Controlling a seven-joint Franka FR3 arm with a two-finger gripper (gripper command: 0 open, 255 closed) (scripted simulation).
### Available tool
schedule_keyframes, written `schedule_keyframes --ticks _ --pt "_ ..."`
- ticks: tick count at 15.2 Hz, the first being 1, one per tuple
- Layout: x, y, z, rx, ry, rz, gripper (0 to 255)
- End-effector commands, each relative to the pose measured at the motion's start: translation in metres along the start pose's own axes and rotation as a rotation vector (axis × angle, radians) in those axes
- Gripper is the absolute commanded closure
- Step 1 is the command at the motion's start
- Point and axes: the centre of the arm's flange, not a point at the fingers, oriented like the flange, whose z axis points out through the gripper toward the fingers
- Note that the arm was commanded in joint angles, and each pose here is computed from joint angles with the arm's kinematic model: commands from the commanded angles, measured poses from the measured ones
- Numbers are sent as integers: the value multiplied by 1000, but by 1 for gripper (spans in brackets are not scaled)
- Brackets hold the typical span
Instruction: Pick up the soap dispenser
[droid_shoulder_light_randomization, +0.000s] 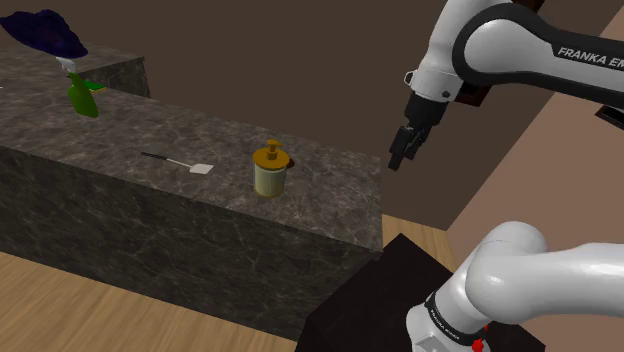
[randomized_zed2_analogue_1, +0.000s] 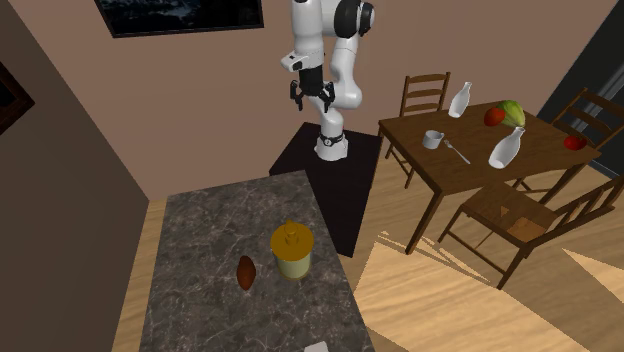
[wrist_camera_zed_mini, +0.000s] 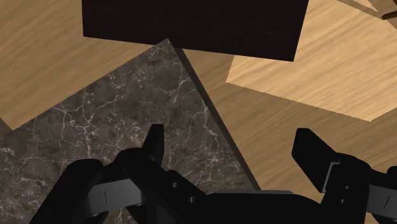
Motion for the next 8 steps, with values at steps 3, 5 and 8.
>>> schedule_keyframes --ticks 3,5,8 --pt "25 -3 8 0 3 2 0" --pt "49 -6 15 0 6 5 0" --pt "86 -10 26 -1 11 9 0"
